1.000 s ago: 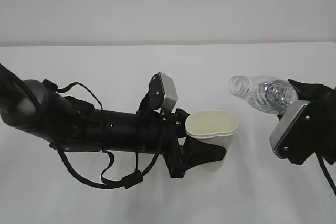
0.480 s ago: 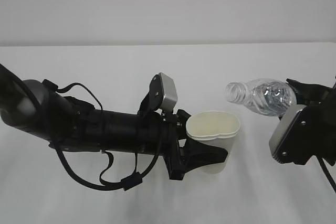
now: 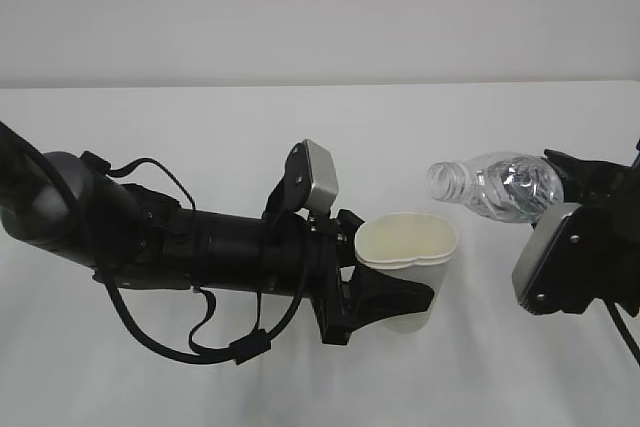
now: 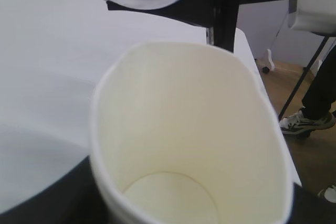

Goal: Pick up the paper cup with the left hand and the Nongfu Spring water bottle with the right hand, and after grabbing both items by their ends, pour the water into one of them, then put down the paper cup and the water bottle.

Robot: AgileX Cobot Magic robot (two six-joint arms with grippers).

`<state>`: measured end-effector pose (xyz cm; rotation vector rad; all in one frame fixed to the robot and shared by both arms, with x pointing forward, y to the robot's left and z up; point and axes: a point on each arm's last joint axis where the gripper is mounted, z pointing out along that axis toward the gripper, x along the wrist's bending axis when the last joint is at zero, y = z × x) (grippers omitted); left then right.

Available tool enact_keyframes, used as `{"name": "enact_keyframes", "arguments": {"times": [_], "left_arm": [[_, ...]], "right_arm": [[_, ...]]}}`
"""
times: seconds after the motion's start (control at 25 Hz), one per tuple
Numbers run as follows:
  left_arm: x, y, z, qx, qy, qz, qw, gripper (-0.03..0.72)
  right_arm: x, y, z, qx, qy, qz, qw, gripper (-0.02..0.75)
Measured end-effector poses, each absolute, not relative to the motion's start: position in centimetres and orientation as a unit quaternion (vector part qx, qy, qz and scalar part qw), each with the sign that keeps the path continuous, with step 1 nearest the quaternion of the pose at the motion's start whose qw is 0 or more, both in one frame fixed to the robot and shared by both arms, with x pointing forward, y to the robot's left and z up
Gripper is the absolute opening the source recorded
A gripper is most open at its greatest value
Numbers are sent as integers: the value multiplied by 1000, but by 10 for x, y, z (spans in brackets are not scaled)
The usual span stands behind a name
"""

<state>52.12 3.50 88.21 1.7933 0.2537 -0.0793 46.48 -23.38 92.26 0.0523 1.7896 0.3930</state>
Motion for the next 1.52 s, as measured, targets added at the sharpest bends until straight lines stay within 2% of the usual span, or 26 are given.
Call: {"name": "enact_keyframes", "arguments": {"times": [1.52], "left_arm": [[521, 35, 882, 779, 109, -36, 616, 444]], "right_arm": [[464, -230, 923, -59, 771, 136, 620, 411]]}}
